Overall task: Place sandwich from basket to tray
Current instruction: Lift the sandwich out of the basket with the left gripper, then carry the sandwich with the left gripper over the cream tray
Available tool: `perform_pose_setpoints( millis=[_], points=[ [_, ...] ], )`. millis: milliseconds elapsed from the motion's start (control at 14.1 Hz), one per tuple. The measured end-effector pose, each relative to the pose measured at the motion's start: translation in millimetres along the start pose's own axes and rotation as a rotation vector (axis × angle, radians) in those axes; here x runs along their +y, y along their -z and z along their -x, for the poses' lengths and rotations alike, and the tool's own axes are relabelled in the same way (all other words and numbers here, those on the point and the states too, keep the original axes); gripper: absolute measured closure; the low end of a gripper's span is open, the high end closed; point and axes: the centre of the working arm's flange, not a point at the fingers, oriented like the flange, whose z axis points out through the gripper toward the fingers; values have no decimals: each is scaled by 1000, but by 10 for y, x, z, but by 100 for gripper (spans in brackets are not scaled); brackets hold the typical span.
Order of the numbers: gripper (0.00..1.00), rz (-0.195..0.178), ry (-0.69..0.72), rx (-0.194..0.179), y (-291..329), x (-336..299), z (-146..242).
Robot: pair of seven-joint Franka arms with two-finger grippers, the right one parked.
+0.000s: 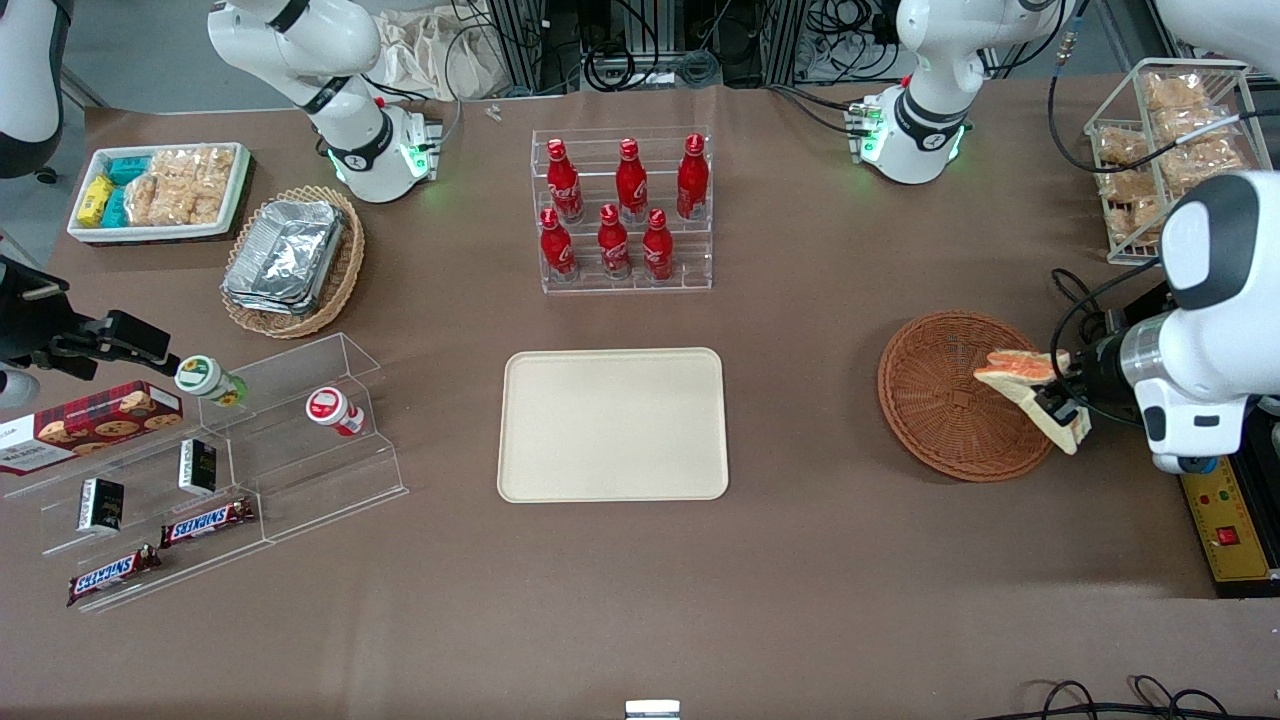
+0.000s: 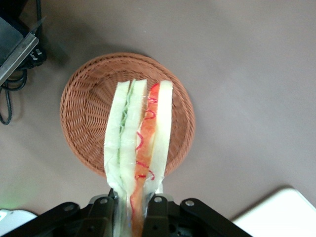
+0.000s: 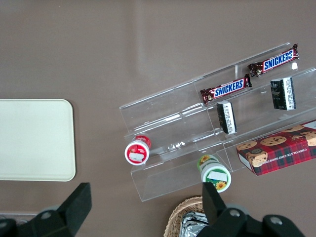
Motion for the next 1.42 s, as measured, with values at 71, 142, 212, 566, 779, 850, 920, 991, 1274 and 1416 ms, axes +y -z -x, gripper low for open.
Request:
perform_pose_setpoints(
  millis=[71, 142, 212, 566, 779, 850, 920, 991, 1274, 1416],
  points=[
    [80, 12, -29, 7, 133, 120, 150],
    [80, 25, -62, 12, 215, 252, 310],
    [80, 35, -99, 15, 262, 384, 477],
    [80, 77, -316, -12, 157, 1128, 1434],
    [80, 146, -421, -12, -261, 1711, 1873],
    [80, 152, -460, -8, -485, 1909, 2033],
    [80, 138, -503, 2, -740, 2085, 2199],
    [80, 115, -545, 12, -1041, 2253, 2383],
    [80, 76, -621, 8, -2047, 2629, 2754],
    [80, 52, -631, 5, -2303, 2651, 2698]
  ],
)
